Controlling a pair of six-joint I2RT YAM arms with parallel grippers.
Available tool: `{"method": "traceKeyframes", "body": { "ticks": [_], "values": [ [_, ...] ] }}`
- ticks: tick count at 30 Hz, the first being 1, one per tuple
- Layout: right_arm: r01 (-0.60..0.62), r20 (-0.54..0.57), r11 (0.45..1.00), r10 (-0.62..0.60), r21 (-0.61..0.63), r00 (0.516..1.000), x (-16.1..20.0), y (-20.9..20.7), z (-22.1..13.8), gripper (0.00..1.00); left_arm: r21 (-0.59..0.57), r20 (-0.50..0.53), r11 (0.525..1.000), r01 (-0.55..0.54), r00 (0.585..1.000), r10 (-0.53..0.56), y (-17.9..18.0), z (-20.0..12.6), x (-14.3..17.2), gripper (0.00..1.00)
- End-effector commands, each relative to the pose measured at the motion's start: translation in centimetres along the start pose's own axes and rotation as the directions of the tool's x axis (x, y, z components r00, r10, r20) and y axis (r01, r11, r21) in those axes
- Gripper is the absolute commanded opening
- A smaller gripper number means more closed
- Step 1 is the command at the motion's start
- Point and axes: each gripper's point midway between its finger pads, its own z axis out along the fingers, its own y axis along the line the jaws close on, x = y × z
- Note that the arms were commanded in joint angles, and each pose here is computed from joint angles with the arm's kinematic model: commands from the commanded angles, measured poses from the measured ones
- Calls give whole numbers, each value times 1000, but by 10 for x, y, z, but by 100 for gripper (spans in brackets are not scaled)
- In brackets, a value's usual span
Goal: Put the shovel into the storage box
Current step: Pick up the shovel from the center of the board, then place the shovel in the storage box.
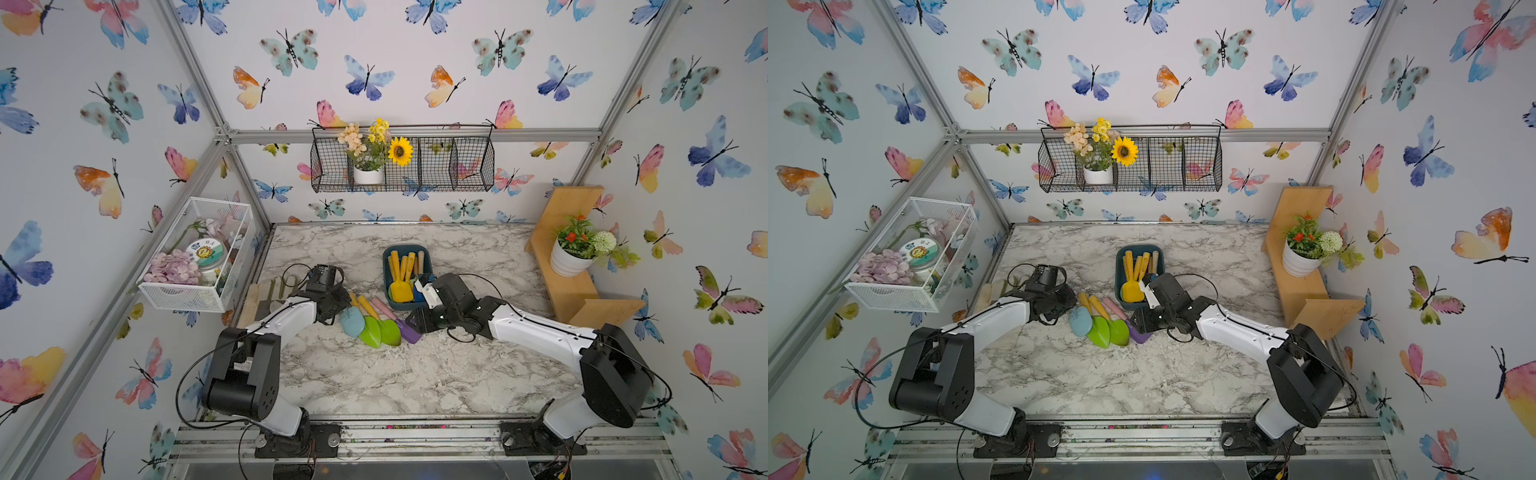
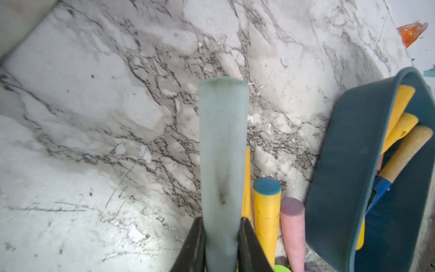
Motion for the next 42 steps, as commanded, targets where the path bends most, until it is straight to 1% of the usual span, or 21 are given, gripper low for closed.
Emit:
{"method": "traceKeyframes", "body": {
  "ticks": [1,9,14,21,29,33,42],
  "values": [
    [2,24,1000,-2,23,1000,-3,-1,-8,56,19,-26,999,-44,999,45,-5,-15,10,11],
    [-7,49,1000,6,24,999,-11,2,-16,57,74,-32,988,-132,990,135,-43,-30,20,11],
    [-18,71,999,16,27,997,-16,-2,-23,57,109,-23,975,-195,980,199,-76,-37,26,11],
    [-37,88,998,33,46,996,-20,-13,-33,57,158,-23,952,-263,963,270,-122,-38,36,11],
    [-106,131,991,95,83,987,-25,-42,-56,57,181,-28,927,-328,941,338,-167,-21,39,11],
    [-137,141,985,121,104,983,-20,-56,-65,57,197,-24,915,-353,931,364,-194,-11,37,11],
    [-175,142,977,157,124,977,-6,-73,-71,57,192,-24,894,-404,909,416,-231,21,33,10]
  ]
}}
